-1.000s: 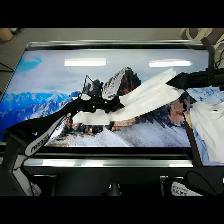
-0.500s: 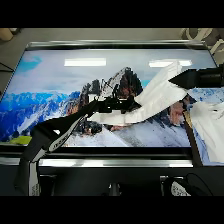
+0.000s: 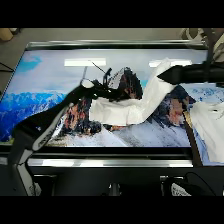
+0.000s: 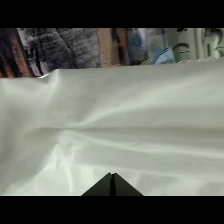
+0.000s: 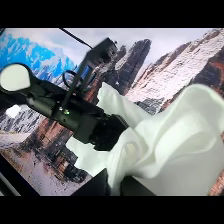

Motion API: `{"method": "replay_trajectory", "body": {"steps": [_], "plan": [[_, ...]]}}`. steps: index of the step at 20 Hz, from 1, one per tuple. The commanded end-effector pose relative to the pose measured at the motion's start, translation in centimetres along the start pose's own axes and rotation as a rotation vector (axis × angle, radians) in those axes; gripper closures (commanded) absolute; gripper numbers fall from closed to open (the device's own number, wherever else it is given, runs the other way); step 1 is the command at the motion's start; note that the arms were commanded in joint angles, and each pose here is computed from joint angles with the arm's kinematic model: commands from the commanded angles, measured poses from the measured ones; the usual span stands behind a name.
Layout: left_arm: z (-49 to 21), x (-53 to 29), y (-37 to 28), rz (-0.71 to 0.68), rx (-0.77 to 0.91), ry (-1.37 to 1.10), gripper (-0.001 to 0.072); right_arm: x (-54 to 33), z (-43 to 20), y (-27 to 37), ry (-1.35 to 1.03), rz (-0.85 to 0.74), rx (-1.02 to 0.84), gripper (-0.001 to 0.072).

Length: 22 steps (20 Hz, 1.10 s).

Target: Fold the shirts.

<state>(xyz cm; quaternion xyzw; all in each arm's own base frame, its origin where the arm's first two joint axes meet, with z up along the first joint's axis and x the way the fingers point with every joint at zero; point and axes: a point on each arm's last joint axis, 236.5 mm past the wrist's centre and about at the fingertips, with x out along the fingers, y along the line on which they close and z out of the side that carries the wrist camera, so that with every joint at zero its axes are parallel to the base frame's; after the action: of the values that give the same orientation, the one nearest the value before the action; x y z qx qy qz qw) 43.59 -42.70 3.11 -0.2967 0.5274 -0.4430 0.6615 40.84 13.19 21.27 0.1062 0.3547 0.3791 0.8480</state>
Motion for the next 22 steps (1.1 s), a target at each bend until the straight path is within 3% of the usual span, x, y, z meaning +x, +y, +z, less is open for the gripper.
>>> {"method": "replay_trajectory", "body": {"steps": [1, 3, 7, 11, 12, 13, 14, 19, 22], "plan": [[3.1, -12.7, 3.0, 0.404, 0.229, -0.052, 0.0685, 6.7, 0.9, 2.6, -0.013, 0.053, -0.040, 0.0695], [5.3, -21.9, 1.1, 0.532, 0.288, -0.184, 0.0684, 12.2, -0.3, 4.8, 0.022, 0.111, -0.036, 0.0695], [6.0, -35.9, -5.1, 0.607, 0.330, -0.459, 0.0683, 22.3, -5.2, 9.3, 0.115, 0.267, 0.024, 0.0695], [4.1, -42.7, -10.7, 0.643, 0.399, -0.628, 0.0682, 30.1, -11.3, 9.7, 0.202, 0.261, 0.080, 0.0691], [3.6, -43.1, -11.7, 0.641, 0.415, -0.641, 0.0682, 31.4, -12.2, 9.3, 0.204, 0.242, 0.092, 0.0574], [3.1, -43.2, -12.4, 0.640, 0.425, -0.641, 0.0682, 32.2, -12.7, 8.8, 0.207, 0.232, 0.120, 0.0305], [2.4, -43.1, -12.7, 0.639, 0.429, -0.626, 0.0682, 32.3, -12.9, 8.5, 0.213, 0.234, 0.132, 0.0127], [1.3, -42.6, -12.1, 0.652, 0.431, -0.565, 0.0681, 24.1, -10.5, 3.4, 0.283, 0.264, 0.126, 0.0122], [1.4, -42.5, -11.9, 0.652, 0.428, -0.562, 0.0681, 15.9, -12.4, -6.3, 0.433, 0.013, 0.126, 0.0085]]}}
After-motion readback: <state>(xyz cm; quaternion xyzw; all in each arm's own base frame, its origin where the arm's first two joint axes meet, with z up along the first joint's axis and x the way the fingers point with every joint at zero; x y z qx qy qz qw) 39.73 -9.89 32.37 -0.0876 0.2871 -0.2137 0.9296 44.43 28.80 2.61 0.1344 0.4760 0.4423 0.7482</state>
